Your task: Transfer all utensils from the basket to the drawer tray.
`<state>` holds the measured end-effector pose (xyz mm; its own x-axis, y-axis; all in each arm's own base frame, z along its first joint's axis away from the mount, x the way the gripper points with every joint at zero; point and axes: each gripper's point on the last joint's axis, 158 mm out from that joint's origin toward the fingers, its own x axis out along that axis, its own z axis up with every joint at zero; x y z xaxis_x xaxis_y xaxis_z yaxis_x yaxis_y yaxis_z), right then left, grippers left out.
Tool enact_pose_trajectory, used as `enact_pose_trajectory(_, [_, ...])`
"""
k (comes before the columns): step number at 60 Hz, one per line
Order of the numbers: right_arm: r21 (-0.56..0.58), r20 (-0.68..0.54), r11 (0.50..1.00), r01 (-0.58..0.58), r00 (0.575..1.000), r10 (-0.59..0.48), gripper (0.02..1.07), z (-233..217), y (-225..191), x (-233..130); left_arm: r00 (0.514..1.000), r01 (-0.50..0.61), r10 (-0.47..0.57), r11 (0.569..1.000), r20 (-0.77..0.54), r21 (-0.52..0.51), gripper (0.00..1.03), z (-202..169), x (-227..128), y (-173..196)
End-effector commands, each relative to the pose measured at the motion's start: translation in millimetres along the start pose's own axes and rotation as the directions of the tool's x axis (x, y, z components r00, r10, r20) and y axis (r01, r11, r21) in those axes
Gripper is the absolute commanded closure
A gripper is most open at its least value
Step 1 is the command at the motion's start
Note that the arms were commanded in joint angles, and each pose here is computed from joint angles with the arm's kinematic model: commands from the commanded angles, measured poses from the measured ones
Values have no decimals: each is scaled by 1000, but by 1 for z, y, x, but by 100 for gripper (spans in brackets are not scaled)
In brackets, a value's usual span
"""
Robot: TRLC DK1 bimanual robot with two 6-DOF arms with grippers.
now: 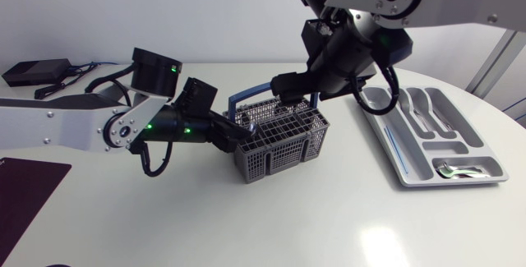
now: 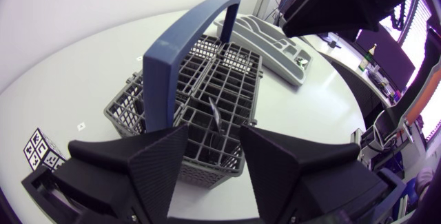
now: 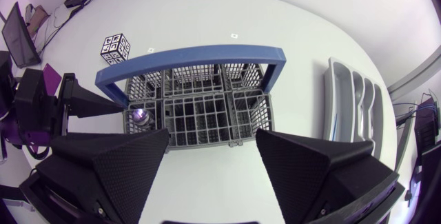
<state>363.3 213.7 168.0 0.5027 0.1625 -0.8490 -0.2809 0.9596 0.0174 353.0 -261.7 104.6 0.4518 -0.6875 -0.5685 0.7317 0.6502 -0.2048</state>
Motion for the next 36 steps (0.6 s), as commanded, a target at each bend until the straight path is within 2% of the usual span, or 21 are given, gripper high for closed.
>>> enact_pose_trajectory(1, [-11, -5, 1000, -16, 1000, 16, 11, -9, -8, 0, 1000, -1, 1, 1000, 13, -28, 50, 11, 8, 0])
enact_pose_trajectory(24, [2, -27, 999, -44, 999, 44, 7, -29, -17, 14, 997, -72, 74, 996, 26, -60, 53, 23, 25, 14])
enact_pose_trajectory(36, [5, -35, 999, -44, 998, 44, 7, -34, -18, 20, 995, -93, 96, 994, 41, -56, 63, 25, 33, 16])
